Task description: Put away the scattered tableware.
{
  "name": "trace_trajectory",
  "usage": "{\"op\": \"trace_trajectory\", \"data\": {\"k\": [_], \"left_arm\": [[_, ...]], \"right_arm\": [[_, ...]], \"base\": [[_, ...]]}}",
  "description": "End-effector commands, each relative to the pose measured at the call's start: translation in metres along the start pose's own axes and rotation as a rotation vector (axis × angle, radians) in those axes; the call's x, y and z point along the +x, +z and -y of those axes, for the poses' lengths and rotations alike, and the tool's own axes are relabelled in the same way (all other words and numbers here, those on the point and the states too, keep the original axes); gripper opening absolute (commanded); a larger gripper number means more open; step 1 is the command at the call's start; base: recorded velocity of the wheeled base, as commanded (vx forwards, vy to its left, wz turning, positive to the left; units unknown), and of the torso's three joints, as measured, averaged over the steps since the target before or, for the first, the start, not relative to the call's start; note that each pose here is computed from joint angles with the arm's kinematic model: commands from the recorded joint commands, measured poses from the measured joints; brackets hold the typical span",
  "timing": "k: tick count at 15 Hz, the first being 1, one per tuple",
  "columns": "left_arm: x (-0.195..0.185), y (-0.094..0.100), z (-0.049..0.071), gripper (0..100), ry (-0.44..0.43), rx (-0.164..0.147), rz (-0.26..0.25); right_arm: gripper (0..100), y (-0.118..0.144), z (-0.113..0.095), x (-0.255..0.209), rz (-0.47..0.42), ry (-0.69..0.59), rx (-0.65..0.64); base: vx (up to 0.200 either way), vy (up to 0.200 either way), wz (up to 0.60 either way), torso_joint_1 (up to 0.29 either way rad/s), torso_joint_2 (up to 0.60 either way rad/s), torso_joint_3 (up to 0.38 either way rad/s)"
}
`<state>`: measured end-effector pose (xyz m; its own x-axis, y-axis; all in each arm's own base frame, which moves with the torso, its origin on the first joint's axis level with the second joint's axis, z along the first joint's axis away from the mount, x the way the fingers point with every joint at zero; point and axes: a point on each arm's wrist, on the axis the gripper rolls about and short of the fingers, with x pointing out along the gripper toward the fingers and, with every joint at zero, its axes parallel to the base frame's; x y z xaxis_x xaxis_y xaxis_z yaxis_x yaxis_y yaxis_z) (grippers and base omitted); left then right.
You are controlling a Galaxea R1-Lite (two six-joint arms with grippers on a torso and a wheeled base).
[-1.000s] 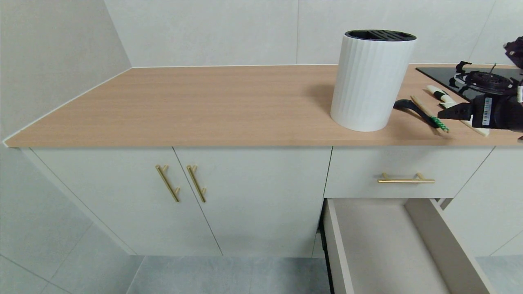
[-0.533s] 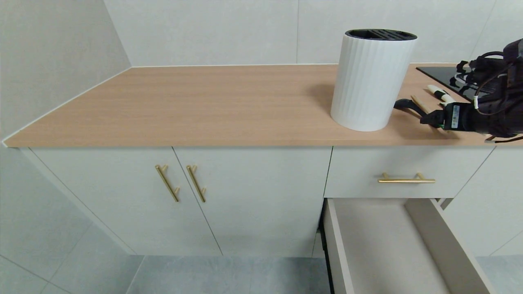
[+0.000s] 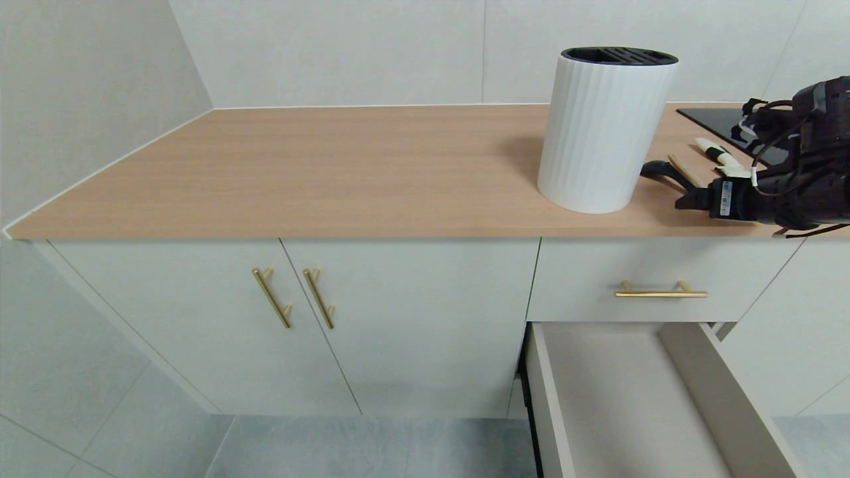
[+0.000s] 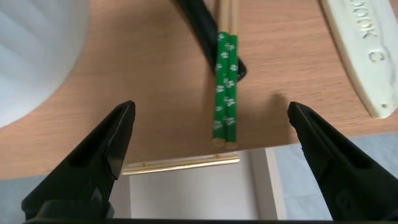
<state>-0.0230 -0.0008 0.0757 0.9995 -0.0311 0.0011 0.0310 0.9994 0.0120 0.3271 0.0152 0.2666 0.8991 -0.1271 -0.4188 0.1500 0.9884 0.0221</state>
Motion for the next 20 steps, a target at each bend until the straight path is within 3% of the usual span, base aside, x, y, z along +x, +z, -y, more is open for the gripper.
{"op": "trace_trajectory", "data": {"k": [1,4,5,11,16,20], "left_arm": [[0.000,0.000,0.000,100,0.000,0.000,-0.003],[0.000,0.000,0.000,100,0.000,0.000,-0.001],[0.000,0.000,0.000,100,0.000,0.000,-0.003],[0.000,0.000,0.000,100,0.000,0.000,-0.003],[0.000,0.000,0.000,100,0.000,0.000,-0.003],[0.000,0.000,0.000,100,0.000,0.000,-0.003]], "right_arm": [[100,-0.001,0.001,0.002,-0.003,-0.004,0.000],[100,0.000,0.001,0.000,-0.002,-0.004,0.000],[0,0.000,0.001,0.000,-0.002,-0.004,0.000],[0,0.000,0.004,-0.001,-0.002,-0.009,0.001],[0,0.009,0.011,-0.034,0.058,-0.009,0.013],[0,-0.010,0.019,-0.087,0.041,0.023,0.006]], "base": [[0.000,0.000,0.00,0.000,0.00,0.000],[0.000,0.000,0.00,0.000,0.00,0.000],[0.000,0.000,0.00,0.000,0.00,0.000],[0.000,0.000,0.00,0.000,0.00,0.000],[0.000,0.000,0.00,0.000,0.00,0.000],[0.000,0.000,0.00,0.000,0.00,0.000]]}}
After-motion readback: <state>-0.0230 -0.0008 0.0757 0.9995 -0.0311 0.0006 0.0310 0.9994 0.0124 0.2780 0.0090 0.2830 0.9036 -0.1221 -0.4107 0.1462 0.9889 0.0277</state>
